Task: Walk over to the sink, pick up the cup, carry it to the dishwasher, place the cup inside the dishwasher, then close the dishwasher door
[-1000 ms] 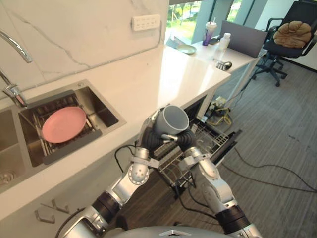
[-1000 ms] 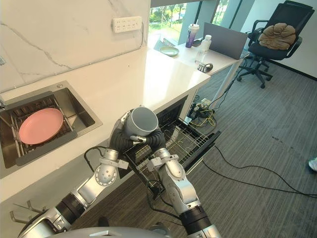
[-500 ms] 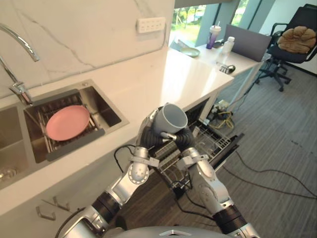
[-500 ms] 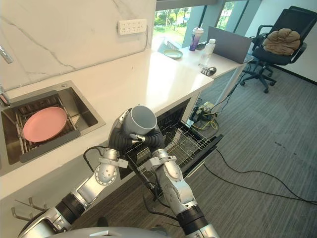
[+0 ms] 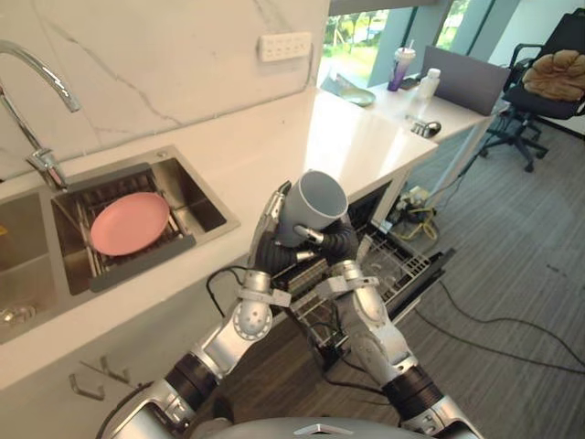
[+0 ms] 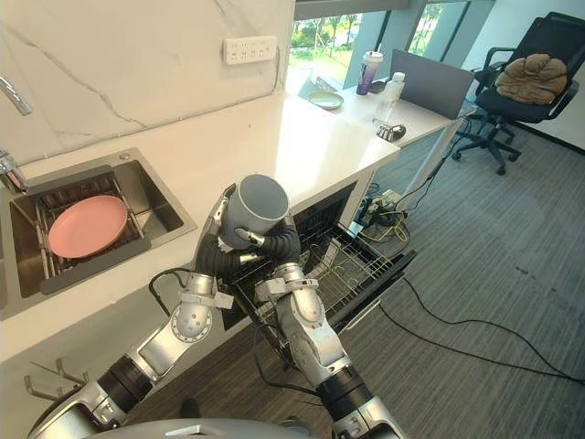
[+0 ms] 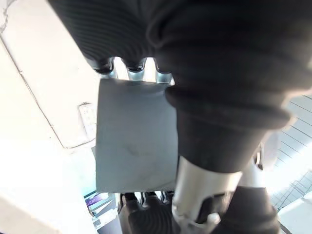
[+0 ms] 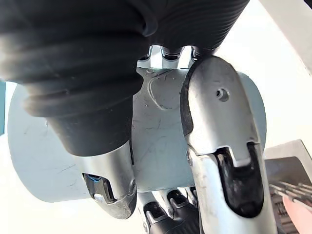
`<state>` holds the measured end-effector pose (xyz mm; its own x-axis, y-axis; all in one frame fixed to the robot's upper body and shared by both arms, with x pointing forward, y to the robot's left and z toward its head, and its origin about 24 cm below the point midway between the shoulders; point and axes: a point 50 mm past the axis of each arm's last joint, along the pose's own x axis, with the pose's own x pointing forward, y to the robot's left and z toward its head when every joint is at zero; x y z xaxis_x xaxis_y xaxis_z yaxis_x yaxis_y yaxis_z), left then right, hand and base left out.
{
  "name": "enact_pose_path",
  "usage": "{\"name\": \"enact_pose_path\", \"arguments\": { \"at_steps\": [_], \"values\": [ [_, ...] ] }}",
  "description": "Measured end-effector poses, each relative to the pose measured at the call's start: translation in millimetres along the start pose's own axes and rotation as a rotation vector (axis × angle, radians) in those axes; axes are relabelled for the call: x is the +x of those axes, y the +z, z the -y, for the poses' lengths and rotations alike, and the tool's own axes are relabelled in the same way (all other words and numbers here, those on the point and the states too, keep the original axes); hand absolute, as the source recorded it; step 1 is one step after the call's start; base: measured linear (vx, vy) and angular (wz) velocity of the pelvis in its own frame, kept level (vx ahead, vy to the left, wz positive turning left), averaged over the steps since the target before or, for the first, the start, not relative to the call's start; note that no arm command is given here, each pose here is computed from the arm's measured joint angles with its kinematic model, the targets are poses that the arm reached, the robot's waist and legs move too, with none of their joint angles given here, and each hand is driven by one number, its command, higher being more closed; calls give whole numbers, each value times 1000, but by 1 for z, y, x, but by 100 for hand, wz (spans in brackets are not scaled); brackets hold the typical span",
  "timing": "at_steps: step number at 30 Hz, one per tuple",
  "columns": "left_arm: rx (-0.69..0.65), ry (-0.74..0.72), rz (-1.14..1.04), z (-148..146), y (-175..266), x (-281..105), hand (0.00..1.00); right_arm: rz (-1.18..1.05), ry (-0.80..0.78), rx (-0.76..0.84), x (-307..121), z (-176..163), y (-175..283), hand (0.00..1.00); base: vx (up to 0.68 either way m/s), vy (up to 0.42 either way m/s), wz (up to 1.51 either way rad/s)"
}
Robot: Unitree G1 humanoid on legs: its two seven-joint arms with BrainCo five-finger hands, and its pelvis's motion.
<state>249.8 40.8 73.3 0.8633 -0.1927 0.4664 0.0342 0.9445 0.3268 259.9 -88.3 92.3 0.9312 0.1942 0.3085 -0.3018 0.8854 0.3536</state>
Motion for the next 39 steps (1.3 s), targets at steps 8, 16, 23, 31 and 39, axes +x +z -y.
{"name": "enact_pose_path", "arguments": {
  "at_steps": [8, 16, 23, 31, 39],
  "values": [
    [21, -2, 24, 2, 2, 1, 0, 135, -115, -234, 0, 1, 10, 100, 2, -1, 0],
    [39, -139, 77, 27, 11, -14, 0, 314, -400, -294, 1, 41, 43, 100, 0, -1, -4],
    [11, -83, 69, 12, 10, -9, 0, 351, -569, -347, -22, 71, 50, 100, 9, -6, -8],
    [-358, -320, -113, 21, 8, -29, 0, 332, -724, -464, -60, 117, 63, 100, 0, 0, 0],
    [-239, -524, -558, 24, -52, -118, 0, 218, -732, -438, -99, 154, 68, 100, 35, -2, 3]
  ]
}}
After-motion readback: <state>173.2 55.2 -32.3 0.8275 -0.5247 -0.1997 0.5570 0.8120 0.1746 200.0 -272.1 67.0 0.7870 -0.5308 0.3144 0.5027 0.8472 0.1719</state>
